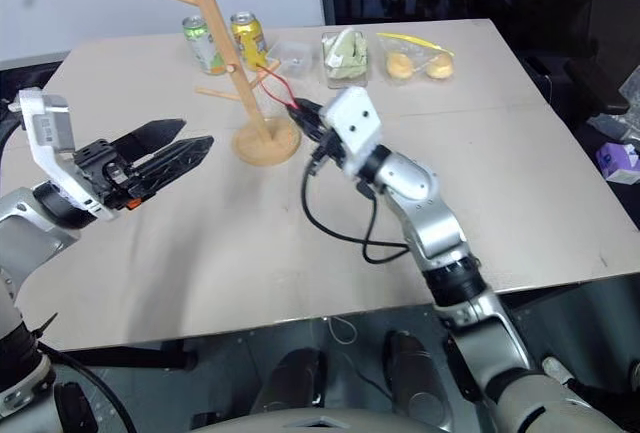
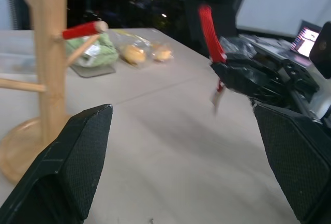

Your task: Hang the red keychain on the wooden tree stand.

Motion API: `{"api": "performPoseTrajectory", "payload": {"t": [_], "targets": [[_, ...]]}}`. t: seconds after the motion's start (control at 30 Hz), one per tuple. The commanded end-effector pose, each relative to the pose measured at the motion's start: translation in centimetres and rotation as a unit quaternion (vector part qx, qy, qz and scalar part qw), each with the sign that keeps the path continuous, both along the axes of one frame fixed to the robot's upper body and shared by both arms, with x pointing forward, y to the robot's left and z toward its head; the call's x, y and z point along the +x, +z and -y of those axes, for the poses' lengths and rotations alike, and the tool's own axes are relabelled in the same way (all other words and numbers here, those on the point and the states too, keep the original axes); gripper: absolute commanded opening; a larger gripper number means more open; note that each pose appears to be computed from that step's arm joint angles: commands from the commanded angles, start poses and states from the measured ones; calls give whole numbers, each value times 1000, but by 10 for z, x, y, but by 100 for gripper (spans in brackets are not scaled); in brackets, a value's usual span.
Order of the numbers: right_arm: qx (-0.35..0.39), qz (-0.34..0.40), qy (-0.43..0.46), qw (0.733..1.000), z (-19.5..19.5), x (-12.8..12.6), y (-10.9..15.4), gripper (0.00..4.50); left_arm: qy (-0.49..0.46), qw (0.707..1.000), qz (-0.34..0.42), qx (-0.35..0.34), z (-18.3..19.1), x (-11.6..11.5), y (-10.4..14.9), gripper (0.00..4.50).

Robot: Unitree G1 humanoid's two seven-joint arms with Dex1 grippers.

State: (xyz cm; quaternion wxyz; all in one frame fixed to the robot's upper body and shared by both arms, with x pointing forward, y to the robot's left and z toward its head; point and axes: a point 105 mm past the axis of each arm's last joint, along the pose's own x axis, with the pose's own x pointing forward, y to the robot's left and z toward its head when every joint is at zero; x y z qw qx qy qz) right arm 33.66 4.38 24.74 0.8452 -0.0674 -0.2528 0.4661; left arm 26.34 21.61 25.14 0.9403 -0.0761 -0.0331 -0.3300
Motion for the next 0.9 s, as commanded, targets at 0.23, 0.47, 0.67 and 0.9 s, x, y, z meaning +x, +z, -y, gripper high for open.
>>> {"api": "performPoseTrajectory", "payload": {"t": [0.23,0.47,0.67,0.9], "targets": [[-9,16,19,1000,-41,21,17,4,43,998,42,-1,-16,-8,23,450],[-16,-11,-8,1000,-47,39,15,4,48,998,49,1,-17,-7,26,450],[-43,-32,-41,998,-46,53,6,4,48,998,51,4,-16,-4,27,450],[-58,-66,-39,995,-45,57,-4,4,45,998,50,8,-15,-1,27,450]]}}
